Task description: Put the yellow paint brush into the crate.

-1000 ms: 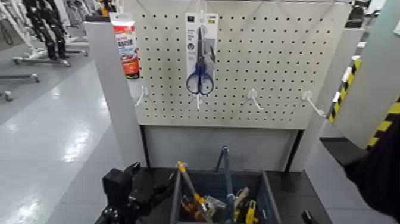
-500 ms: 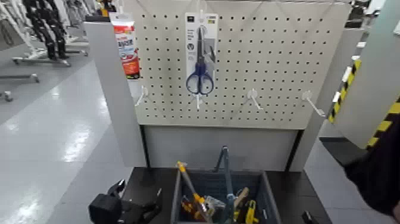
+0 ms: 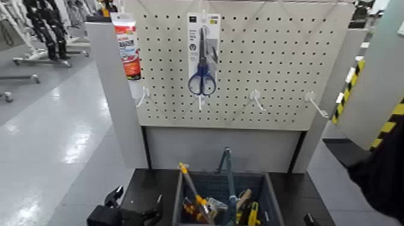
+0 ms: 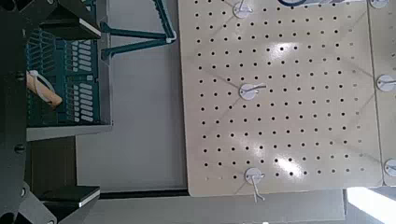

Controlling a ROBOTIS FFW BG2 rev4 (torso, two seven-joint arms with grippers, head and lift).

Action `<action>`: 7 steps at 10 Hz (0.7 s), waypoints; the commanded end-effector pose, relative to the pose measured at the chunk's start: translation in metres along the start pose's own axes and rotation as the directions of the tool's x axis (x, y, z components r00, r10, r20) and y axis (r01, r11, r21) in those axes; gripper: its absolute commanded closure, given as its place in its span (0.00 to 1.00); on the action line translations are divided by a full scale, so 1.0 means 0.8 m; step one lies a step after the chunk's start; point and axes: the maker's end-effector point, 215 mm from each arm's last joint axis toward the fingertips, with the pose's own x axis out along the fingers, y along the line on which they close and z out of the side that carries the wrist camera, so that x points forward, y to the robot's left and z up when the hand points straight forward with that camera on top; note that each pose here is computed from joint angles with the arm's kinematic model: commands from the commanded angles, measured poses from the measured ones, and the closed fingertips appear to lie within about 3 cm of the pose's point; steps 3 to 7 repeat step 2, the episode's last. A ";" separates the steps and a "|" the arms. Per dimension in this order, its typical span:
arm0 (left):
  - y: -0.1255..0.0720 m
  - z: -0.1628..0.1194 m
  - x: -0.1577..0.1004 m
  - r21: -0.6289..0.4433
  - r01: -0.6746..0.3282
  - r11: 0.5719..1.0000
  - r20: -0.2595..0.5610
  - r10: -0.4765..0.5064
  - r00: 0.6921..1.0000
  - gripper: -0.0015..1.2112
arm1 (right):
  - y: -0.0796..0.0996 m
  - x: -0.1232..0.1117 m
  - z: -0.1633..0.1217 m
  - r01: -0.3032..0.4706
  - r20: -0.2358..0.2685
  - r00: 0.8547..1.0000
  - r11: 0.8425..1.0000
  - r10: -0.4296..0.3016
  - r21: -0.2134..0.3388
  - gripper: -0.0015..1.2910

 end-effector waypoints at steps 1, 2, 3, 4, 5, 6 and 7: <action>-0.002 0.001 0.000 0.000 0.002 1.000 0.003 -0.002 1.000 0.10 | -0.002 -0.001 0.002 0.004 0.003 1.000 1.000 -0.004 -0.003 0.10; -0.002 0.000 0.000 -0.002 0.002 1.000 0.002 -0.002 1.000 0.10 | -0.003 -0.001 0.001 0.005 0.002 1.000 1.000 -0.005 -0.005 0.10; -0.002 0.000 0.000 -0.002 0.002 1.000 0.002 -0.002 1.000 0.10 | -0.003 -0.001 0.001 0.005 0.002 1.000 1.000 -0.005 -0.005 0.10; -0.002 0.000 0.000 -0.002 0.002 1.000 0.002 -0.002 1.000 0.10 | -0.003 -0.001 0.001 0.005 0.002 1.000 1.000 -0.005 -0.005 0.10; -0.002 0.000 0.000 -0.002 0.002 1.000 0.002 -0.002 1.000 0.10 | -0.003 -0.001 0.001 0.005 0.002 1.000 1.000 -0.005 -0.005 0.10; -0.002 0.000 0.000 -0.002 0.002 1.000 0.002 -0.002 1.000 0.10 | -0.003 -0.001 0.001 0.005 0.002 1.000 1.000 -0.005 -0.005 0.10; -0.002 0.000 0.000 -0.002 0.002 1.000 0.002 -0.002 1.000 0.10 | -0.003 -0.001 0.001 0.005 0.002 1.000 1.000 -0.005 -0.005 0.10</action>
